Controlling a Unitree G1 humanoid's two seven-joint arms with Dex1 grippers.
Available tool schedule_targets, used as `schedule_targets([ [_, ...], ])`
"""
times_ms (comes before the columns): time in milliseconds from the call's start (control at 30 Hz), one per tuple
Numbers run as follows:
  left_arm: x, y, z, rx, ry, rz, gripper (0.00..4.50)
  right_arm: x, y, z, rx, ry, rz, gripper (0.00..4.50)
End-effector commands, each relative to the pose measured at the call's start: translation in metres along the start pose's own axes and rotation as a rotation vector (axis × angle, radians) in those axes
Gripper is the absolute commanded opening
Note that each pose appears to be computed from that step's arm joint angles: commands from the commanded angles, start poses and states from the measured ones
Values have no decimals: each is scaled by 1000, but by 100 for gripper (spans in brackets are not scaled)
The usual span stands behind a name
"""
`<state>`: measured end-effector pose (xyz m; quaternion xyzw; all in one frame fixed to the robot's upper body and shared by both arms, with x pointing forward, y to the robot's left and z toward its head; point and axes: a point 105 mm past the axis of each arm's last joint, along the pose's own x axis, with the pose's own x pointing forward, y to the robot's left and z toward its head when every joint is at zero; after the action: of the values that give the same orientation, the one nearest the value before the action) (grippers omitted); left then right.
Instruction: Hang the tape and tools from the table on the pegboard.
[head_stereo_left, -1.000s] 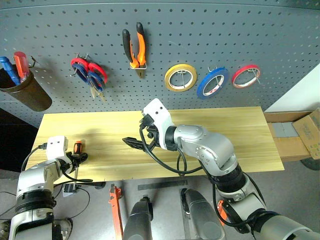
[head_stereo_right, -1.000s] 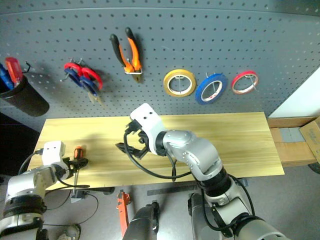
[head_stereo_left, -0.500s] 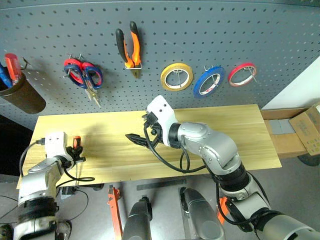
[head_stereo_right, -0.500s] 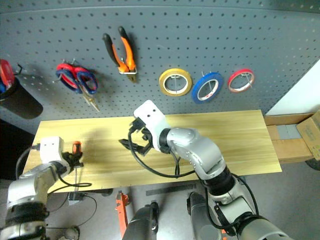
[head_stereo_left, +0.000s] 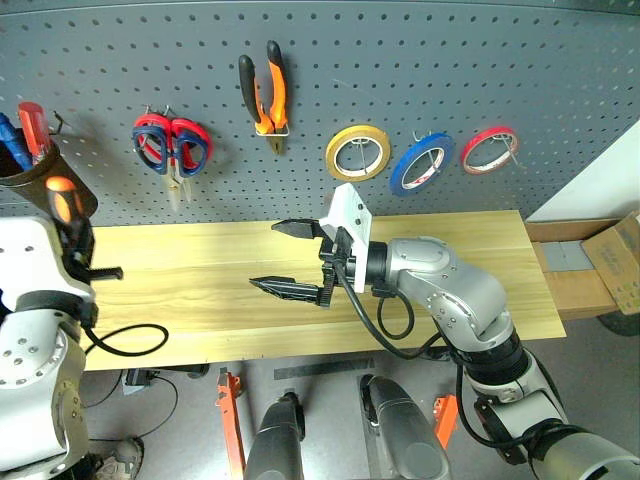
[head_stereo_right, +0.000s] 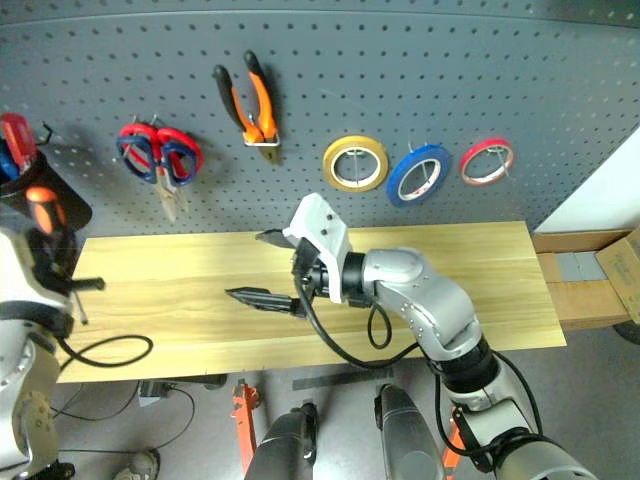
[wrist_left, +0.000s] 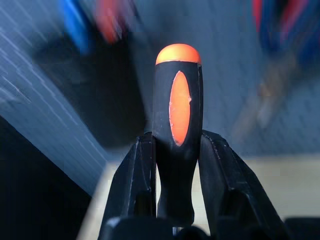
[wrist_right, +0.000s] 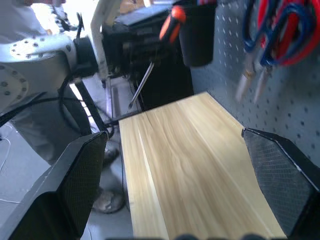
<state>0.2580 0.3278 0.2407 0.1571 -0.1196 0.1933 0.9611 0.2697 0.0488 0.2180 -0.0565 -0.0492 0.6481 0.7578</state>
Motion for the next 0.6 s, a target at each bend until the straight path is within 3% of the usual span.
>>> schedule_targets([
  [33,-2,20,43,62,-159,90,84,1,2,14,-39,-50,20,450],
  [367,37,61,127,-33,-423,177,84,5,-18,19,-30,-80,-86,450],
  [600,63,71,142,-54,-484,189,84,5,-23,17,-27,-78,-124,450],
])
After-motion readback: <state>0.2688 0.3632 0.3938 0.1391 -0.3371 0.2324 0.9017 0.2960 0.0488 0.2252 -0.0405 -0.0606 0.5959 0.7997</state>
